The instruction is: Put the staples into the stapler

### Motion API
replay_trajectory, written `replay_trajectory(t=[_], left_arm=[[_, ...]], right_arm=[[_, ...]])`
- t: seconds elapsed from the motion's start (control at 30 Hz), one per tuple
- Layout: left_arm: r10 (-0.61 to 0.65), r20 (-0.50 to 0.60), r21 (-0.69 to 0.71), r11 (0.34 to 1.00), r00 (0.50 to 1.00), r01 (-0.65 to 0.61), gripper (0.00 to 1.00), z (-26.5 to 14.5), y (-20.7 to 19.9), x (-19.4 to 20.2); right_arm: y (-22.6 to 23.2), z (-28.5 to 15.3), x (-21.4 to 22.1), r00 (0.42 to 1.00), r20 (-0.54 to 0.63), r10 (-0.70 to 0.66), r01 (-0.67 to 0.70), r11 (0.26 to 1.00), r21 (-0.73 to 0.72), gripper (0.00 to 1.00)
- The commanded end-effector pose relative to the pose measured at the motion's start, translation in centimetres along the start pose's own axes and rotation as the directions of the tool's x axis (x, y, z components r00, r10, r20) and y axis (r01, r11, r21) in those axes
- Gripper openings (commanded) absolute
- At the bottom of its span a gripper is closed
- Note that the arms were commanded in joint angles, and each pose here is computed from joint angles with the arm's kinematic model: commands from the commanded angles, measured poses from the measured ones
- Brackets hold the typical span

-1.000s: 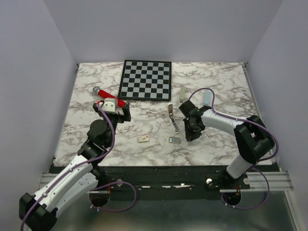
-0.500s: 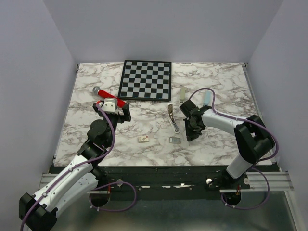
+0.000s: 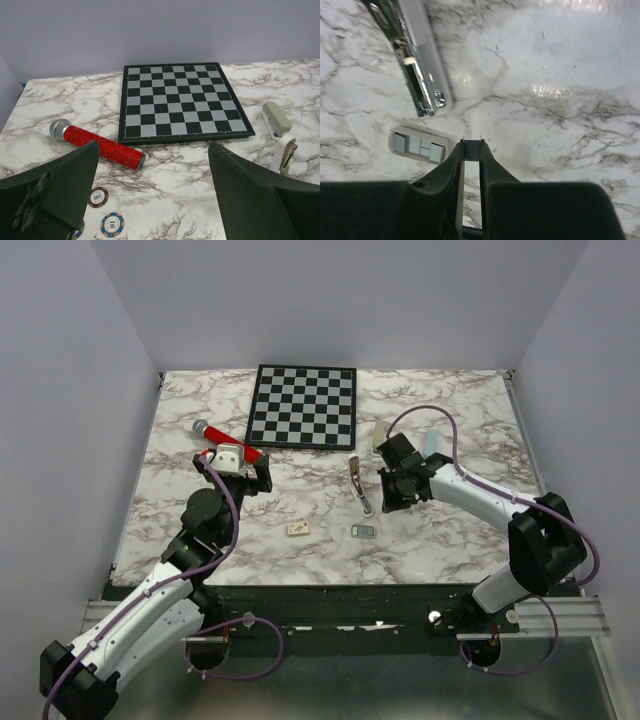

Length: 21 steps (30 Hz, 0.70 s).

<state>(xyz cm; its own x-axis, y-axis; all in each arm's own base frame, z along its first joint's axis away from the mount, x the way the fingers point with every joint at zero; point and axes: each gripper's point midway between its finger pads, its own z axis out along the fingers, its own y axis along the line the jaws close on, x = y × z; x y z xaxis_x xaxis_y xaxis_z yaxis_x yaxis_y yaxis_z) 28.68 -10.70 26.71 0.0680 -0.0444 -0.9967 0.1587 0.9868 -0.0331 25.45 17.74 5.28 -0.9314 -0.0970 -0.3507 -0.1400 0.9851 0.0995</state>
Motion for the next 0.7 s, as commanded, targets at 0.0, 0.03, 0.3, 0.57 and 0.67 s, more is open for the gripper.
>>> replay_trajectory(t=[0.0,0.03,0.3,0.57,0.67], left_arm=[[0.005,0.004,0.004,1.000,1.000,-0.005,0.97,-0.2,-0.1,0.2],[0.004,0.001,0.004,1.000,1.000,-0.004,0.97,-0.2,-0.1,0.3],[0.004,0.001,0.003,1.000,1.000,-0.004,0.97,-0.1,-0.1,0.2],[0.007,0.003,0.003,1.000,1.000,-0.007,0.97,-0.2,-0.1,0.3],[0.007,0.003,0.001,1.000,1.000,-0.007,0.98,-0.1,0.0,0.3]], right_arm=[[2.4,-2.1,-4.6,0.981,0.175,-0.080,0.095,0.993,-0.076,0.20],[2.7,-2.2,-5.0,0.976,0.197,-0.091,0.108,0.991,-0.078,0.20],[5.4,-1.7,-8.0,0.931,0.311,-0.189,0.226,0.970,-0.089,0.20],[6.5,0.2,-8.2,0.924,0.305,-0.232,0.264,0.962,-0.070,0.20],[6.5,0.8,-8.0,0.924,0.295,-0.242,0.269,0.962,-0.052,0.20]])
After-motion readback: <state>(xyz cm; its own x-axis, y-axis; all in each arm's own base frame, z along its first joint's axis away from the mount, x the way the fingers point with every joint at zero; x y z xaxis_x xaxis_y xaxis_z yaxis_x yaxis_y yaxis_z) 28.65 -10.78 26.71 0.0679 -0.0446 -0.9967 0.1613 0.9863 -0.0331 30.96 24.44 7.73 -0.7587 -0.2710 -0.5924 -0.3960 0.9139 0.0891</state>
